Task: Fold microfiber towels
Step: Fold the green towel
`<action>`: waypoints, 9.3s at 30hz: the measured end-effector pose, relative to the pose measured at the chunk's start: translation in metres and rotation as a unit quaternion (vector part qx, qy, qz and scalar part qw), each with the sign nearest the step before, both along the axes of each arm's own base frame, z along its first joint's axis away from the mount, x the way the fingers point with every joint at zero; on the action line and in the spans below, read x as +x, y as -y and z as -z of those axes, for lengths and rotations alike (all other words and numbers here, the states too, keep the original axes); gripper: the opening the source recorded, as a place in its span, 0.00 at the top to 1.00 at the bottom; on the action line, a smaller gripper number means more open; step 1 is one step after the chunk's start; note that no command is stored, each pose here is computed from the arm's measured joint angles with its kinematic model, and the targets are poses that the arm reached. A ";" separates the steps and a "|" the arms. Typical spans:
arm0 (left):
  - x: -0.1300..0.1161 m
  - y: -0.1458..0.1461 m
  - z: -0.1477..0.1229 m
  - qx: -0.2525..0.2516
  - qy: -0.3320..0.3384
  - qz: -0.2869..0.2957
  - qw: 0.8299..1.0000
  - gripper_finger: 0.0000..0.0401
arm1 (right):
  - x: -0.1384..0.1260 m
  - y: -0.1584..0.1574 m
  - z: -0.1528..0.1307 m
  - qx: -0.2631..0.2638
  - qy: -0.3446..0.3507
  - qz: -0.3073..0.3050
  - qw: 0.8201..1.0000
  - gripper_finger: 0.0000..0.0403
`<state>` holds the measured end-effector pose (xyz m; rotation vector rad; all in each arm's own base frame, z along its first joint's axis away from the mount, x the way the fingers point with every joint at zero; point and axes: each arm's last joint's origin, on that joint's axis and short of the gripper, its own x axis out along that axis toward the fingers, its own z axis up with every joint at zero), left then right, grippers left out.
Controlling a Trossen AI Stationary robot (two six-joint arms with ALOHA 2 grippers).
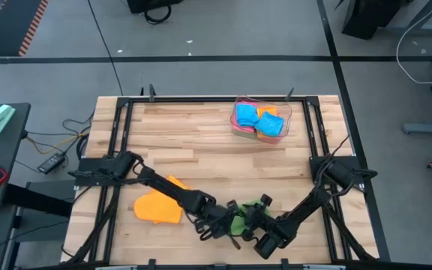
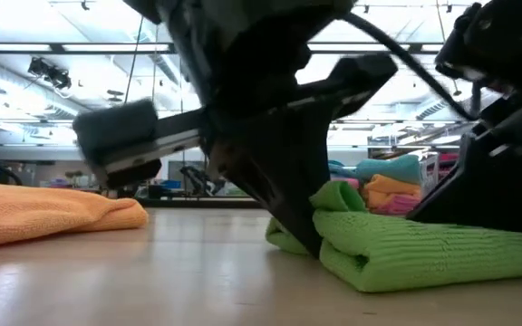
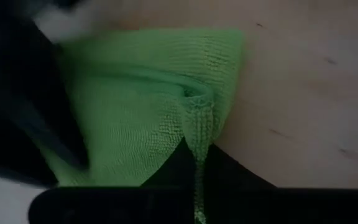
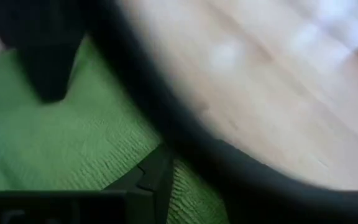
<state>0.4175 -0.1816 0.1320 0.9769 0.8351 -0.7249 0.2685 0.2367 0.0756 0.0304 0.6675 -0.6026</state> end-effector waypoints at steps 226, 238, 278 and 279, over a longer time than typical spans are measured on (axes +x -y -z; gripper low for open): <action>0.029 -0.003 0.013 -0.270 -0.025 -0.177 0.946 0.73 | -0.029 0.041 -0.050 0.434 -0.059 0.093 0.894 0.34; 0.031 -0.004 0.013 -0.273 -0.018 -0.182 0.945 0.73 | -0.028 0.040 -0.049 0.435 -0.076 0.079 0.894 0.69; 0.037 -0.008 -0.010 -0.275 0.057 -0.194 0.940 0.73 | -0.035 0.084 -0.111 0.216 -0.267 0.140 0.929 0.97; 0.036 -0.008 -0.010 -0.273 0.054 -0.195 0.941 0.73 | -0.033 0.083 -0.113 0.214 -0.263 0.136 0.931 0.97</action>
